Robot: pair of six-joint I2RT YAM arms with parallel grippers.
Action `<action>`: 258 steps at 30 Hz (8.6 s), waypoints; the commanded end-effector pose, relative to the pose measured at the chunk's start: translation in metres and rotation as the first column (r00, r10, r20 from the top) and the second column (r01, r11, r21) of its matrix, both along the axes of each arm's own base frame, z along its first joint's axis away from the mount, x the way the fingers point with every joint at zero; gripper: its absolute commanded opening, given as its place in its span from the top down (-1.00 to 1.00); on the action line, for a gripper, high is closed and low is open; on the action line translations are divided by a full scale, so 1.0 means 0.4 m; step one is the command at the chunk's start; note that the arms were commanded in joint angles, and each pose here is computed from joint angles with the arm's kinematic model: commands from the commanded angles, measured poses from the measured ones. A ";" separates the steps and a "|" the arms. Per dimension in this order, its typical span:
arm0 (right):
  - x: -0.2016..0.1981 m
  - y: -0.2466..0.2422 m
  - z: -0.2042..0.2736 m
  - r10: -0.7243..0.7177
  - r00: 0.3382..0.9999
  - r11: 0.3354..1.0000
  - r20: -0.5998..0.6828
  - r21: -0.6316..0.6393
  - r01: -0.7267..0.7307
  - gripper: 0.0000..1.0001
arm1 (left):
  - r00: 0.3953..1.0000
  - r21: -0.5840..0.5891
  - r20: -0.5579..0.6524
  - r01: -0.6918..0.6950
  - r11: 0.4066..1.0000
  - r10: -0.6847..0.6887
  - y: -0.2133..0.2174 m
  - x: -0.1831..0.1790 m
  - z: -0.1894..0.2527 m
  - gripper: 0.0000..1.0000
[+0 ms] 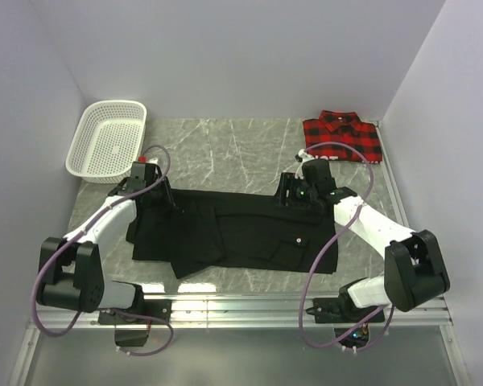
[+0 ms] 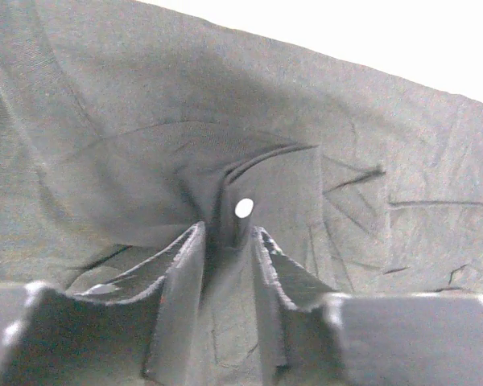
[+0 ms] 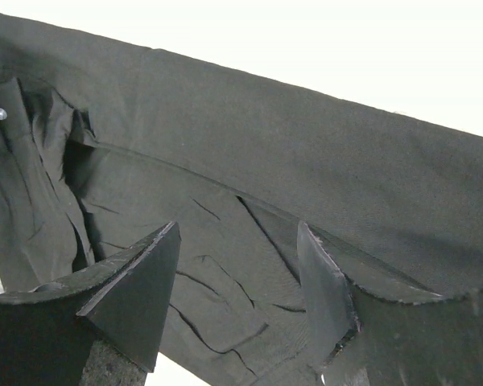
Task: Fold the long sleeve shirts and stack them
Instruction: Fold the shirt
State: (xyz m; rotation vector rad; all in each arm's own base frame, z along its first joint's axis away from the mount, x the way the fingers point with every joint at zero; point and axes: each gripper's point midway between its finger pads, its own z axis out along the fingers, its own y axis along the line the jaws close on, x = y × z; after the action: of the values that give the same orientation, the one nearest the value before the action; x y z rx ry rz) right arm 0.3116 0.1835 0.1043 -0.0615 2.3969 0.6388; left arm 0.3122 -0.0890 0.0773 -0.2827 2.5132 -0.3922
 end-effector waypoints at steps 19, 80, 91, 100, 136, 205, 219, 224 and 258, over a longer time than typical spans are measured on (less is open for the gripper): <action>-0.008 0.003 0.029 0.007 0.999 1.000 0.043 0.012 -0.007 -0.33 | 1.000 -0.034 -0.007 0.020 0.999 -0.021 -0.037 0.007 0.011 0.60; -0.089 -0.081 0.226 -0.099 0.944 0.994 0.316 0.078 0.078 -0.30 | 0.388 0.045 0.831 0.668 0.743 -0.399 -0.232 -0.268 0.847 0.95; -0.093 -0.077 0.215 -0.087 0.946 0.994 0.314 0.083 0.064 -0.30 | 0.273 0.004 0.781 0.898 0.440 -0.562 -0.295 -0.399 0.760 0.95; -0.119 -0.034 0.240 0.043 0.929 0.992 0.366 0.096 -0.084 -0.31 | 0.413 -0.046 0.707 0.837 0.545 -0.574 -0.302 -0.267 0.645 0.95; -0.170 0.059 0.321 0.247 0.851 0.950 0.463 0.059 -0.308 -0.40 | 0.558 0.153 0.830 -0.243 0.958 0.009 0.037 0.293 0.936 0.97; -0.142 -0.020 0.286 0.063 0.875 0.994 0.481 0.052 -0.101 -0.35 | 0.235 -0.280 0.492 0.954 0.103 -0.838 -0.596 -0.628 0.420 0.86; -0.153 -0.026 0.293 0.067 0.872 0.994 0.486 0.048 -0.103 -0.35 | 0.025 -0.312 0.450 0.941 -0.131 -0.893 -0.609 -0.716 0.433 0.86; -0.163 -0.002 0.292 0.107 0.868 0.985 0.485 0.067 -0.159 -0.35 | -0.058 -0.263 0.473 0.943 -0.204 -0.879 -0.563 -0.760 0.454 0.87; -0.119 -0.166 0.258 -0.238 0.852 0.967 0.467 0.030 0.253 -0.33 | 0.114 0.636 0.165 0.747 0.194 -0.980 -0.845 -0.117 0.272 0.97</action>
State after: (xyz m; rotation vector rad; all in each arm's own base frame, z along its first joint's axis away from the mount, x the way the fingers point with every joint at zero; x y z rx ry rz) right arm 0.2621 0.1326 0.1946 -0.0403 1.9677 0.4588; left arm 0.2249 -0.4148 0.1714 1.5455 1.8215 -0.4491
